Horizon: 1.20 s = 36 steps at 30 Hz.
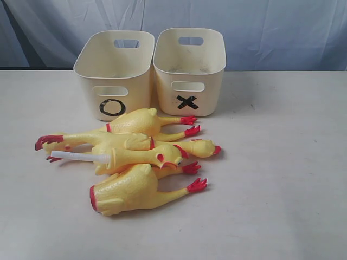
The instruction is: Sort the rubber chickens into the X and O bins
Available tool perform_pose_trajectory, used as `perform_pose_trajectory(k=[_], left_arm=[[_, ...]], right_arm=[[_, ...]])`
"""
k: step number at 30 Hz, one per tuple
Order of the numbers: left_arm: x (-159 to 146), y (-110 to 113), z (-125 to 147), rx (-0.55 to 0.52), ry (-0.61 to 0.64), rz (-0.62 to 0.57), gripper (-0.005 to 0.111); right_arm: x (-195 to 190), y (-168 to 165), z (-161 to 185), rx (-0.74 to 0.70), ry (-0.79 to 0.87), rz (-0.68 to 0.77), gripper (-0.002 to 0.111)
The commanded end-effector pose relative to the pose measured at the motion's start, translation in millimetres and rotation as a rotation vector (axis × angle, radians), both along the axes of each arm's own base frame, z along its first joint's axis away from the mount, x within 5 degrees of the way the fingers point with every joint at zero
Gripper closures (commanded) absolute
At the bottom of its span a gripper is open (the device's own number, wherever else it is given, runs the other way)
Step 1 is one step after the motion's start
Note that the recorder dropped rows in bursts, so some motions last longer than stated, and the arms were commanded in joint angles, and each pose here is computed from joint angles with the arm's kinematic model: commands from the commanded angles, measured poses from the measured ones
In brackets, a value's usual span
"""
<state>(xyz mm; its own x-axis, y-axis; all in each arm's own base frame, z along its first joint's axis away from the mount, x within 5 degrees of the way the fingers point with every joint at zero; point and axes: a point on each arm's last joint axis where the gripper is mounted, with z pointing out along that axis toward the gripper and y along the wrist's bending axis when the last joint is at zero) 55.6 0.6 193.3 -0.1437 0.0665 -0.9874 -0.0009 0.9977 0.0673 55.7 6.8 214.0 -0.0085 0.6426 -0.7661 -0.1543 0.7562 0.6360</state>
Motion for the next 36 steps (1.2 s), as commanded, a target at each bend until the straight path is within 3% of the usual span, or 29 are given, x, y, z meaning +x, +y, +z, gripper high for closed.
perform_pose_trajectory(k=[1, 7, 17, 26, 36], left_arm=[[-0.1, 0.4, -1.1, -0.005, 0.001, 0.008, 0.107], [-0.1, 0.4, -1.1, -0.005, 0.001, 0.008, 0.107], [-0.1, 0.4, -1.1, -0.005, 0.001, 0.008, 0.107], [-0.1, 0.4, -1.1, -0.005, 0.001, 0.008, 0.107], [-0.1, 0.4, -1.1, -0.005, 0.001, 0.008, 0.107]], right_arm=[[-4.8, 8.0, 14.8, -0.044, 0.011, 0.089, 0.109], [-12.3, 15.7, 49.8, -0.173, 0.001, 0.174, 0.109], [5.8, 38.3, 89.9, -0.527, 0.201, 0.465, 0.109], [39.8, 52.1, 114.4, -0.598, 0.393, 0.668, 0.109], [79.6, 72.3, 110.0, -0.700, 0.515, 0.866, 0.109]])
